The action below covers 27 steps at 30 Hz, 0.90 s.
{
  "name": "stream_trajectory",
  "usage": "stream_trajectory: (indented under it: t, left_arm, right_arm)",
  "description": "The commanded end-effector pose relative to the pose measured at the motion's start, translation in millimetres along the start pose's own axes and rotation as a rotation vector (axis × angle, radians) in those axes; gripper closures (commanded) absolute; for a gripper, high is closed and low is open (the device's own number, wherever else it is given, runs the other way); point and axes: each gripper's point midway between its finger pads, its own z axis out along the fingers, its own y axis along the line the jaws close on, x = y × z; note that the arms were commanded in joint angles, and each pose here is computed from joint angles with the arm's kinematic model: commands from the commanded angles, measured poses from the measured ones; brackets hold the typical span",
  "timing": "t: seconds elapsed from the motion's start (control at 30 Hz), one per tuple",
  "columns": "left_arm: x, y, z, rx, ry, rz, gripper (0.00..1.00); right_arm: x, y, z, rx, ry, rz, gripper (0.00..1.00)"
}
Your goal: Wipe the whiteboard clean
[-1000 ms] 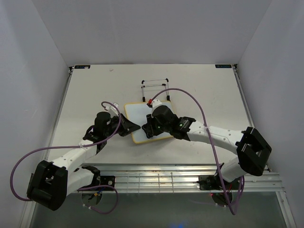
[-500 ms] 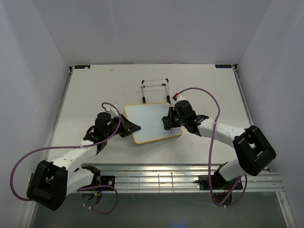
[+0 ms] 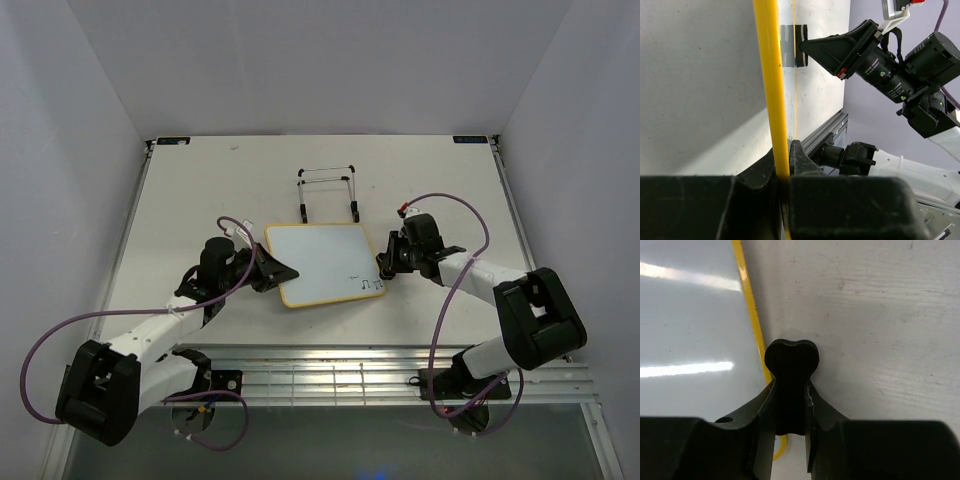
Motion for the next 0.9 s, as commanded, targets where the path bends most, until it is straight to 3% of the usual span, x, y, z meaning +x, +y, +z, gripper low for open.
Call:
stream_trajectory:
  t: [0.0,0.3,0.5,0.7,0.87]
  left_arm:
    - [17,-9,-4,0.058,0.073,0.081,1.0]
    - [13,-11,-2,0.059,0.062,0.06,1.0]
    - [12,-14,-2,0.069,0.058,0.051,1.0]
    - [12,-14,-2,0.073,0.056,0.044,1.0]
    - [12,-14,-3,0.076,0.054,0.045,1.0]
  right_arm:
    - [42,16,-18,-0.101,0.135,-0.074,0.92]
    - [35,132,-48,-0.372,-0.011,-0.236,0.92]
    - [57,200,-56,-0.523,0.021,-0.275,0.92]
    - [58,287,-99,-0.739,-0.002,-0.287,0.92]
    - [60,303,-107,-0.713,-0.003,-0.259,0.92]
